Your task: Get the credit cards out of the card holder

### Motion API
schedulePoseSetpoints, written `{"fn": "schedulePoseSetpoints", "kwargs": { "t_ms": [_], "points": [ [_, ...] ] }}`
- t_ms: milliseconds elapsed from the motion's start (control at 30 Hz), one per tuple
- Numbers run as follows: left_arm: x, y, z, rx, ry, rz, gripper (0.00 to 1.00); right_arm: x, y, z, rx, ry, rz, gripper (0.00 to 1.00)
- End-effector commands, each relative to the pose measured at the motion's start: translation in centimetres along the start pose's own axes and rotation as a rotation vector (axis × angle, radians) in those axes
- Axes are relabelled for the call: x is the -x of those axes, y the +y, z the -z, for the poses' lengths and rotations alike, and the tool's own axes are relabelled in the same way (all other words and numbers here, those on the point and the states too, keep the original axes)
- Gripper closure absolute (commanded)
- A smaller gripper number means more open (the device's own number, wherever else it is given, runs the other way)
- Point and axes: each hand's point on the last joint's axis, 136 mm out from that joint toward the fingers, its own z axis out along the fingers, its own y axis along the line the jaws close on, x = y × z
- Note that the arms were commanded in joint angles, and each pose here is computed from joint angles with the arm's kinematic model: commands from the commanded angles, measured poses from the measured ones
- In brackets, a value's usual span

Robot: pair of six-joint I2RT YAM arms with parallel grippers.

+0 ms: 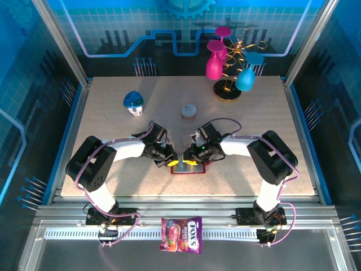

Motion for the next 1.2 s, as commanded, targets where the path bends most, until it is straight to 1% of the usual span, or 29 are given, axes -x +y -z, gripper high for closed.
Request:
{"fn": "schedulePoseSetpoints", "kwargs": {
  "t_ms": [0,300,533,700,933,1167],
  "points": [
    [-0.4,0.6,0.3,0.010,0.013,-0.008,0.88,-0.5,-0.5,-0.4,-0.048,0.020,0.009,0.69],
    [-0.3,0.5,0.3,0.008,0.012,-0.010,0.86,-0.6,-1.0,0.0,-0.089,0.013,0.015,0.69],
    [-0.3,-0.6,1.1,-0.014,0.000,-0.027,0.82,-0.4,-0.4,0.6,-0.085,-0.004,0.030,0.69],
    [-0.6,-1.0,1.5,-0.028,0.003,-0.036,0.84,-0.2,0.8,1.1,-0.046,-0.019,0.045,0.69],
    [-1.0,-0.2,0.9,-0.021,0.034,-0.020,0.88,-0.5,1.4,0.4,0.028,0.004,0.025,0.69],
    [-1.1,0.5,0.4,0.002,0.046,-0.014,0.90,-0.6,0.8,-0.1,0.022,0.012,0.007,0.70]
  ]
}}
